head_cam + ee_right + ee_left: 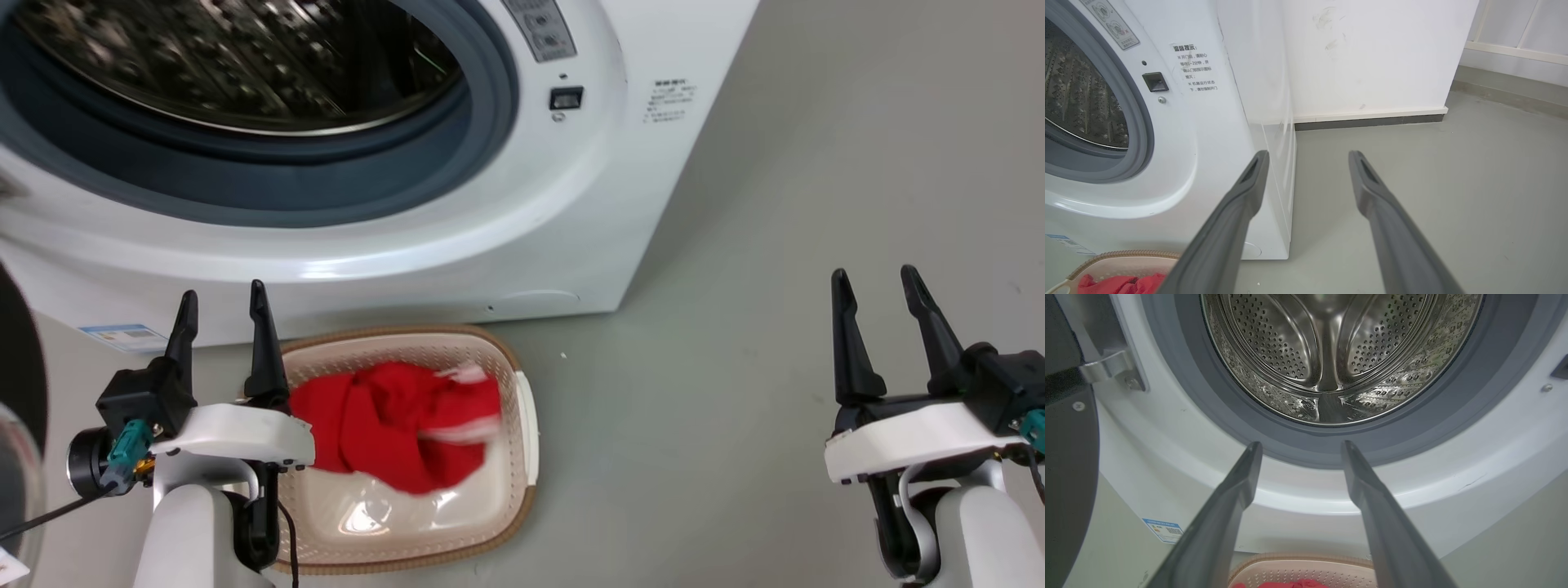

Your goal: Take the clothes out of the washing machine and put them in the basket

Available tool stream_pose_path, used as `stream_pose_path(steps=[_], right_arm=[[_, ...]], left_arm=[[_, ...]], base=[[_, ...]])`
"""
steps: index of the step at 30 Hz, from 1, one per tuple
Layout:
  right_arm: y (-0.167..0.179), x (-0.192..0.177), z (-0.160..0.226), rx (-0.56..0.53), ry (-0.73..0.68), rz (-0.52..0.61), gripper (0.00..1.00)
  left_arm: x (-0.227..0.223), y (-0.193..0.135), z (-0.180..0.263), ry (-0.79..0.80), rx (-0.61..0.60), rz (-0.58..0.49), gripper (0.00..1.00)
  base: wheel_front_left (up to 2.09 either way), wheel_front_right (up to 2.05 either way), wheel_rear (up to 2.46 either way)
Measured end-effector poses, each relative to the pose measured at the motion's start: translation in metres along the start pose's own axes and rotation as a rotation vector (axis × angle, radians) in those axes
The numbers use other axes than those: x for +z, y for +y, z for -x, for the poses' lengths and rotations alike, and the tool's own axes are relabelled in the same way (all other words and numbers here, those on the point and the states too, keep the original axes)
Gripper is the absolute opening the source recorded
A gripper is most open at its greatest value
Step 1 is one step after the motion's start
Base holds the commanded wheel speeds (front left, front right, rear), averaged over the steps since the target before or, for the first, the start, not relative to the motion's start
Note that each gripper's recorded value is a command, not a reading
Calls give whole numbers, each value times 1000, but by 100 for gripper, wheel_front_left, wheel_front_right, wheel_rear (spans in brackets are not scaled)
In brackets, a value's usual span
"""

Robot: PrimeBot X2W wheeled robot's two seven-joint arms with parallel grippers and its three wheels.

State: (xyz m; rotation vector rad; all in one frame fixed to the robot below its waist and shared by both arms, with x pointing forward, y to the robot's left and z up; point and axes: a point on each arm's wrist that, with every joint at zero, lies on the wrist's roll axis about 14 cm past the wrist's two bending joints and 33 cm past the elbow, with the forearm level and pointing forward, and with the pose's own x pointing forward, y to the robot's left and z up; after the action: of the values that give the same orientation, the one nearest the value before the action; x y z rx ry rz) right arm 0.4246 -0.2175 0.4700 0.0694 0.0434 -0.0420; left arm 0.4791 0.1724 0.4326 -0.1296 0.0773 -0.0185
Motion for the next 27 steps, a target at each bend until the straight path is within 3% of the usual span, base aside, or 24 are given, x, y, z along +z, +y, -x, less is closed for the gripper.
stream_pose_path(steps=[12,27], right_arm=[[21,25,14,60,-37,24,100],[38,35,47,111,-39,73,100]], left_arm=[[77,-1,35,-206,-5,-66,100],[73,0,91,-155,-16,-161,100]], base=[[0,0,0],[0,0,0]])
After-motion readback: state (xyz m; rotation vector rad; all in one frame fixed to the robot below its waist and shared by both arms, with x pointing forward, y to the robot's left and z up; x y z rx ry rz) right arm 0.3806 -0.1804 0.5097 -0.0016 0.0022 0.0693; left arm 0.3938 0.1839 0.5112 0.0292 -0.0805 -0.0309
